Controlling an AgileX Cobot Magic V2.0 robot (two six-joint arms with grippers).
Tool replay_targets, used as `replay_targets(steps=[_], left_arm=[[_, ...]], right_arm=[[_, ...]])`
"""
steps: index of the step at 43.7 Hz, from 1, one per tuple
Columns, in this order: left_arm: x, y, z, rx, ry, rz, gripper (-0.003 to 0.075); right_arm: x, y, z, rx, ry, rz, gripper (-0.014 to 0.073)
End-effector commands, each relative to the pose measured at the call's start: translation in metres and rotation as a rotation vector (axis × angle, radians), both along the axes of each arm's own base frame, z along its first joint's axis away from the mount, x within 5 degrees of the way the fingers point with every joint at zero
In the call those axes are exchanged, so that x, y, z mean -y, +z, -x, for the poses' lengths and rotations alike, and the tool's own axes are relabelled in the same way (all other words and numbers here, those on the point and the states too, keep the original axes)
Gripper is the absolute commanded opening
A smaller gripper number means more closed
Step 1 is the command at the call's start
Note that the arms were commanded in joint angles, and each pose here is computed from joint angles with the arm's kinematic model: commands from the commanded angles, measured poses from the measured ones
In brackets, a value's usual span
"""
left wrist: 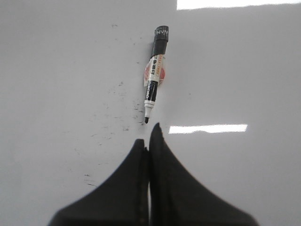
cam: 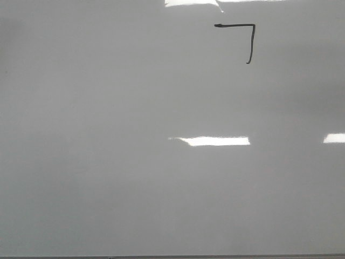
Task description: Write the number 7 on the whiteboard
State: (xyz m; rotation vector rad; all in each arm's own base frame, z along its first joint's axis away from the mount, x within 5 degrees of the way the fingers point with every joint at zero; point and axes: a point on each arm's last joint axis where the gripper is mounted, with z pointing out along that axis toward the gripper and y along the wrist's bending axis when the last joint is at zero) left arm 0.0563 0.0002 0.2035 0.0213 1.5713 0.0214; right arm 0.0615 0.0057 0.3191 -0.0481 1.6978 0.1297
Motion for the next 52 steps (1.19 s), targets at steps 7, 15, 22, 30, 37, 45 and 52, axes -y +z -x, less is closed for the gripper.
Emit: replay_targets(steps=[7, 15, 22, 30, 37, 45, 52], left_arm=[[0.001, 0.008, 0.001, 0.098, -0.012, 0.007, -0.002], [0.001, 0.008, 0.001, 0.098, -0.012, 0.007, -0.002], [0.001, 0.008, 0.001, 0.098, -0.012, 0.007, -0.002], [0.001, 0.007, 0.001, 0.096, -0.012, 0.007, -0.002], [0.001, 0.007, 0.001, 0.096, -0.012, 0.007, -0.002], [0.001, 0.007, 0.001, 0.096, -0.012, 0.007, -0.002], [0.001, 0.007, 0.001, 0.096, -0.012, 0.007, -0.002]], right_arm=[[0.004, -0.036, 0.009, 0.304, -0.082, -0.018, -0.0067], [0.005, -0.074, 0.01, 0.324, -0.107, -0.014, -0.0067], [0.007, -0.096, 0.01, 0.33, -0.139, -0.008, -0.0067], [0.007, -0.103, 0.008, 0.321, -0.144, -0.007, -0.0067], [0.007, -0.103, 0.008, 0.321, -0.144, -0.007, -0.0067], [0.007, -0.103, 0.008, 0.32, -0.144, -0.007, -0.0067], [0.007, -0.104, 0.008, 0.31, -0.149, -0.02, -0.0067]])
